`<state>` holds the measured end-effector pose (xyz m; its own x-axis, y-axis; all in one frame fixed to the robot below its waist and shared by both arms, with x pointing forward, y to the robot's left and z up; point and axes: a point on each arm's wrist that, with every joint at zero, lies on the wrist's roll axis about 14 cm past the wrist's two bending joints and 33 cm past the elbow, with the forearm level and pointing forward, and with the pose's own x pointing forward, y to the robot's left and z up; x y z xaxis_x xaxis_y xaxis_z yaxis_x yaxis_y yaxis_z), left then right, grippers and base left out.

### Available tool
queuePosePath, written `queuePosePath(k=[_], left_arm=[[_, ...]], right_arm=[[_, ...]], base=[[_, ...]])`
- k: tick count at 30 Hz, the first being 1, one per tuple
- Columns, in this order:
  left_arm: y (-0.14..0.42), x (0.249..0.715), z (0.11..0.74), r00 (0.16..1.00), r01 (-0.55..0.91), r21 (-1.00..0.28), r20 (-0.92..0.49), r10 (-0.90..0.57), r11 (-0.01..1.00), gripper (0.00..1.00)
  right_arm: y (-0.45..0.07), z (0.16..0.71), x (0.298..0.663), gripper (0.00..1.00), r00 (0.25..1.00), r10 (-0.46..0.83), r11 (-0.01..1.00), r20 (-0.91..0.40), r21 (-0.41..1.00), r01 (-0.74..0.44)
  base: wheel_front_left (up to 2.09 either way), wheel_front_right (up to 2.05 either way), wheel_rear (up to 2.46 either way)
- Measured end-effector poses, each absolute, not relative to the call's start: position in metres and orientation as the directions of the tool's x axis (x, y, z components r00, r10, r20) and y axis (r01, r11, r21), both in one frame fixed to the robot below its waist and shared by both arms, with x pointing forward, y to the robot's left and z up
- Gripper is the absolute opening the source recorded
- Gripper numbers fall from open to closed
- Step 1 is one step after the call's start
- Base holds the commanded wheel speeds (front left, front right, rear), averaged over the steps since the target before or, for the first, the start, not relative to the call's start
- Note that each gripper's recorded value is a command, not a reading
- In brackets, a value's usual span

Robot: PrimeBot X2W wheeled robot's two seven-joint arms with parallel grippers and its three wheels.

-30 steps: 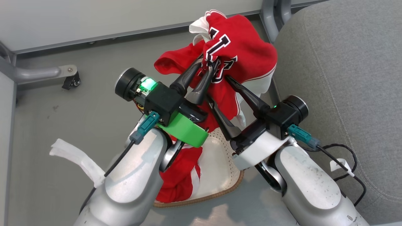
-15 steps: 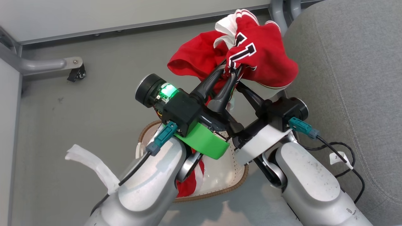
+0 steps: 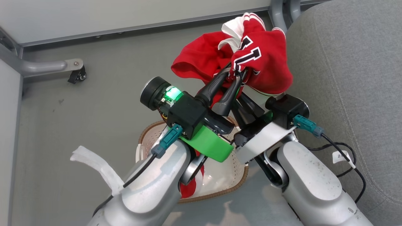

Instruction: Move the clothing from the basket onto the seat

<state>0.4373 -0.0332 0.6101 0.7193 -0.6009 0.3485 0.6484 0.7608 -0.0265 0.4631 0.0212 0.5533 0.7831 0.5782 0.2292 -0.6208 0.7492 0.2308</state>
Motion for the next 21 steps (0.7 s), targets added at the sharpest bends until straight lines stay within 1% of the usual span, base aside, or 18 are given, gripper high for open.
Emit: queuePosePath(k=[10, 11, 12, 21], left_arm=[[-0.0305, 0.4425, 0.6067, 0.729, 0.637, -0.016, 0.338, -0.595, 0.771, 0.0], [-0.03, 0.4433, 0.6068, 0.73, 0.635, -0.017, 0.339, -0.593, 0.772, 0.67], [-0.0296, 0.444, 0.6071, 0.731, 0.633, -0.017, 0.34, -0.591, 0.774, 1.0], [-0.0298, 0.4451, 0.6088, 0.73, 0.63, -0.008, 0.346, -0.589, 0.776, 1.0]], right_arm=[[0.0186, 0.5504, 0.4564, 0.0, 0.784, 0.581, 0.757, 0.219, 0.208, -0.619], [0.0182, 0.5501, 0.4564, 0.0, 0.784, 0.581, 0.758, 0.218, 0.205, -0.619], [0.0177, 0.5501, 0.4565, 0.0, 0.785, 0.58, 0.759, 0.218, 0.203, -0.618], [0.0145, 0.5511, 0.4566, 0.0, 0.788, 0.575, 0.767, 0.219, 0.192, -0.613]], base=[[0.0, 0.0, 0.0], [0.0, 0.0, 0.0], [0.0, 0.0, 0.0], [0.0, 0.0, 0.0]])
